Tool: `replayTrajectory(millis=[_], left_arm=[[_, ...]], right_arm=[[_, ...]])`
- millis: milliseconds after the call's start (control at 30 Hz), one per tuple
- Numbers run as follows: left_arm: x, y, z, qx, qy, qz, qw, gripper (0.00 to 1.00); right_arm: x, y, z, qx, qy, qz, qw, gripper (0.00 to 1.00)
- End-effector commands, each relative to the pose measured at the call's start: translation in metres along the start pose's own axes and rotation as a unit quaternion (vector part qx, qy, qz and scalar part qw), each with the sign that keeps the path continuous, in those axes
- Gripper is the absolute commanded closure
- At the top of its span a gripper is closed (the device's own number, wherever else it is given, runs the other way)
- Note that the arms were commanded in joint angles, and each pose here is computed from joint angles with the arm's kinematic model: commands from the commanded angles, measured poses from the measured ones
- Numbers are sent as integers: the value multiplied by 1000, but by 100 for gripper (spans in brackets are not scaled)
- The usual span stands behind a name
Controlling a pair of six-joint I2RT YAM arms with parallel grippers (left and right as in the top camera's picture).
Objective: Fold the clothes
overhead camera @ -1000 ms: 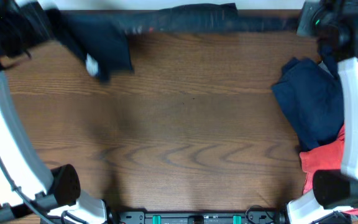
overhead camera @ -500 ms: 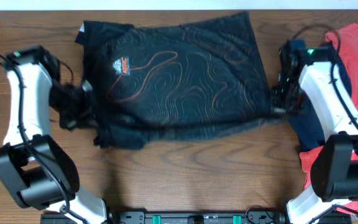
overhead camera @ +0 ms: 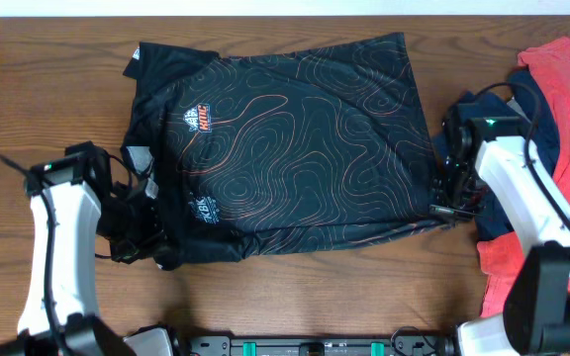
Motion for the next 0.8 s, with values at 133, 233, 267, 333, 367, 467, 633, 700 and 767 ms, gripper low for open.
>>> replayTrajectory(millis=[133, 233, 267, 333, 367, 467, 633, 700, 767], left_arm=[[60, -20, 1, -21, -48, -160, 986, 94], [92, -23, -2, -35, -46, -210, 976, 94], [101, -22, -2, -39, -54, -218, 974, 94], [118, -18, -1, -44, -59, -229, 971, 94], [125, -16, -1, -45, -58, -233, 970, 94], [148, -7, 1, -51, -55, -246, 966, 94], [177, 1, -9, -96, -28, -263, 959, 94], [186, 2, -14, -115, -17, -270, 956, 94], [194, 3, -17, -125, -13, -278, 952, 94]], right_arm=[[50, -9, 11, 40, 20, -121, 992, 99], [74, -11, 18, 53, 23, -168, 984, 99], [83, -11, 20, 58, 25, -183, 981, 99], [98, -11, 25, 66, 28, -209, 975, 99], [105, -10, 27, 69, 29, -220, 973, 99], [122, -5, 32, 74, 27, -240, 968, 99], [145, 9, 45, 95, 25, -259, 961, 98], [152, 14, 49, 102, 25, -266, 958, 98], [159, 17, 54, 114, 23, -273, 955, 98]])
Point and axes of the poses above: each gripper's point midway between its finger pads, its own y axis out along the fingers, its own z axis along the line the jaws close on, x = y × z, the point moved 3 cm from there along -y, back along the fingers, and after that the axes turned 4 degrees about -y, right-handed, at the moved point
